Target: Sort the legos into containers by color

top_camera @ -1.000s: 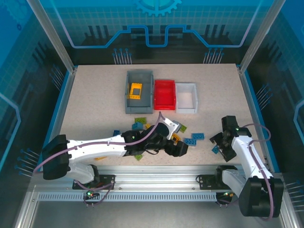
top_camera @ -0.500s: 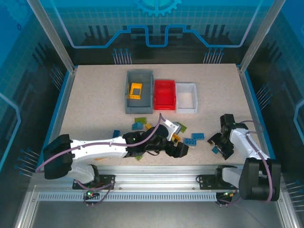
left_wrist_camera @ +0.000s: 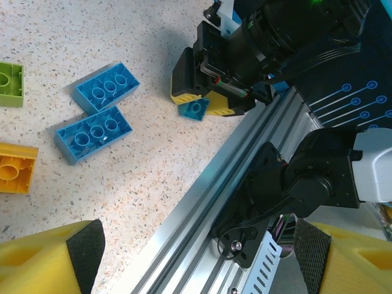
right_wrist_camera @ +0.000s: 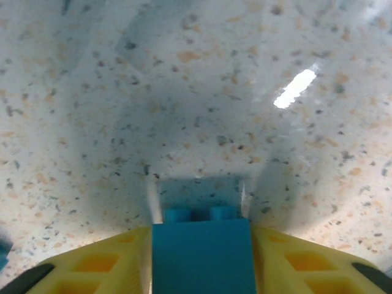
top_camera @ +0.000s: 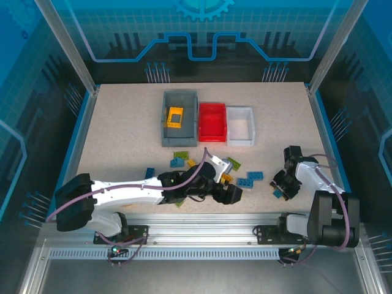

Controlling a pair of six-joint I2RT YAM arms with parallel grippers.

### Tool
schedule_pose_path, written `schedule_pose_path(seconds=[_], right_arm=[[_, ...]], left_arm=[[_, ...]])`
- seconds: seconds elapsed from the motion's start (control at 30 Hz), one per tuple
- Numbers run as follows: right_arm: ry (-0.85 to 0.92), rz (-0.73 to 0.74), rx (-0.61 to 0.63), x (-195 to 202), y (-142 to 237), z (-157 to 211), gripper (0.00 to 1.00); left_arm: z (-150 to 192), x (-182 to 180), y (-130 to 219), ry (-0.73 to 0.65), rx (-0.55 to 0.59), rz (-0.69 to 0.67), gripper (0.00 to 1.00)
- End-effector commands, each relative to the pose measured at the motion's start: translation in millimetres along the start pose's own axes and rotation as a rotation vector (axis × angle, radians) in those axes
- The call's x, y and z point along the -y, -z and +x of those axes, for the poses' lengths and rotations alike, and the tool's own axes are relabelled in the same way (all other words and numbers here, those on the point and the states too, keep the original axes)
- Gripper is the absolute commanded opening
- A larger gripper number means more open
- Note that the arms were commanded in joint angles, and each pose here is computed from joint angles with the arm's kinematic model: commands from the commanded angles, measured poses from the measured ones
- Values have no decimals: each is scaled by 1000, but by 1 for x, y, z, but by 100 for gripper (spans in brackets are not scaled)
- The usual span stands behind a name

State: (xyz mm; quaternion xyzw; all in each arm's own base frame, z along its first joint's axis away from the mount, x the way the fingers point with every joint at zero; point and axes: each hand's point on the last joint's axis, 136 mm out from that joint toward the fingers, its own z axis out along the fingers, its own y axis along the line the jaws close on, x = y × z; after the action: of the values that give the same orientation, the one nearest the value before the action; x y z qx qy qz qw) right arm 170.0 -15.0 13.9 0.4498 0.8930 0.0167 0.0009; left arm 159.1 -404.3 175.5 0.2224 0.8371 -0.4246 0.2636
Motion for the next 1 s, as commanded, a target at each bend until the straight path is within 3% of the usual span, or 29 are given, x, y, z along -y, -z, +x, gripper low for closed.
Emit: schedule_pose_path(seconds=[0.0,0.17,0.27,0.43,0.57,0.73,0.97], right_arm=[[-14,-33,-4,-3,0,-1,34],[42,-76,54,-11,17,-4,26],[139,-111,158,-28,45,-7,25],[415,-275,351,-109,111,2,30],[574,-353,373,-191,139,3,30],[679,-356,367,-267,138,-16,28],[696,-314,277,-326,90,-56,28]], left_arm=[[-5,10,9,14,29,38,84],[-16,2,21,25,79,-26,83],[-33,-10,41,42,140,-128,83],[-79,-33,85,108,215,-274,84],[-116,-50,112,153,248,-348,84],[-161,-66,131,204,280,-405,85],[-190,-77,111,207,279,-413,84]])
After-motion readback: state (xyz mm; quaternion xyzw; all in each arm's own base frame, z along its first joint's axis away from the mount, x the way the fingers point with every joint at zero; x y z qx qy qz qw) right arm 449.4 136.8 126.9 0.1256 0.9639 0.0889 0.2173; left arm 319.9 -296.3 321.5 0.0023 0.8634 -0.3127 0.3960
